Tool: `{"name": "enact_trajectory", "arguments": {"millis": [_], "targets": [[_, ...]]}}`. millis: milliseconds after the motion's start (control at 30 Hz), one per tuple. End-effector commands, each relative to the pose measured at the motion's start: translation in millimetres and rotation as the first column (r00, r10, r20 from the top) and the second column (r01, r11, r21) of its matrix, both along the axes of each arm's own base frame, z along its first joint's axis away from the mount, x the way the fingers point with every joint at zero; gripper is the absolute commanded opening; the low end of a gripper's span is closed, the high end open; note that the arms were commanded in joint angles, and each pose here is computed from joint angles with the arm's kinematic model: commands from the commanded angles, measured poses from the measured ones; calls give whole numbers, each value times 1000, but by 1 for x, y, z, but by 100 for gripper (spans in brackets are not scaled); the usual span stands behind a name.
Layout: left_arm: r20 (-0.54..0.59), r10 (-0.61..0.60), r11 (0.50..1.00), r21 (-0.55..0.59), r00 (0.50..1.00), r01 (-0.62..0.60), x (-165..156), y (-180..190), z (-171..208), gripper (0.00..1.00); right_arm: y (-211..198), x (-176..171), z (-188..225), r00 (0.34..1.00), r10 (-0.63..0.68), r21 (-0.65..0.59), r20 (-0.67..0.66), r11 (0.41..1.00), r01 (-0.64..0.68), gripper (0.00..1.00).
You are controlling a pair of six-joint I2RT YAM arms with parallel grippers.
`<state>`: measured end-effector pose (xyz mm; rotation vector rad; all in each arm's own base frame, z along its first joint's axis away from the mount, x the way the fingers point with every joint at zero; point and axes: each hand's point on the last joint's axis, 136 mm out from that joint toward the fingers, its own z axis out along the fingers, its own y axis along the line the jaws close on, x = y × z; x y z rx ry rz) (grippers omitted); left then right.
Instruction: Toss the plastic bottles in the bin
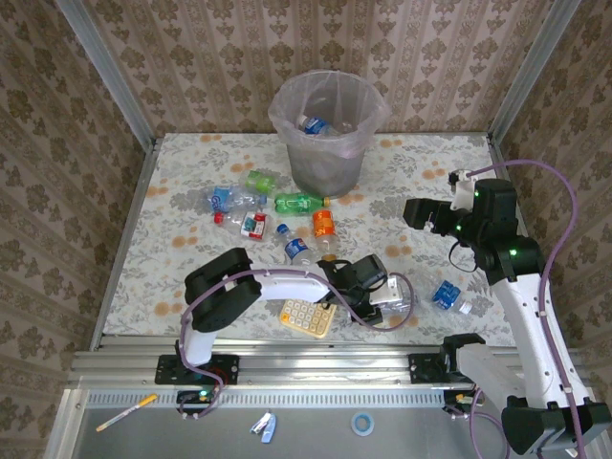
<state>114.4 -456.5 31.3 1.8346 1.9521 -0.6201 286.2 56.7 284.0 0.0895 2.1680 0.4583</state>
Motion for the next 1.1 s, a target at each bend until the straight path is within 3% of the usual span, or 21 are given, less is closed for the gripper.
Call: {"name": "enact_trajectory", "arguments": {"millis": [0, 433, 1067], "targets": [[15, 48, 995, -85, 999, -46, 9, -4, 27, 49, 1, -3, 1, 1000, -1, 25, 13, 1000, 1, 100], [25, 105, 972, -212, 994, -98, 22, -4, 60, 48, 4, -7, 0, 1000, 13, 37, 12, 999, -13, 100], [-2, 222, 894, -399, 975, -204, 54, 9, 123, 47, 32, -35, 45, 953, 162, 98, 255, 976, -192, 100]]}}
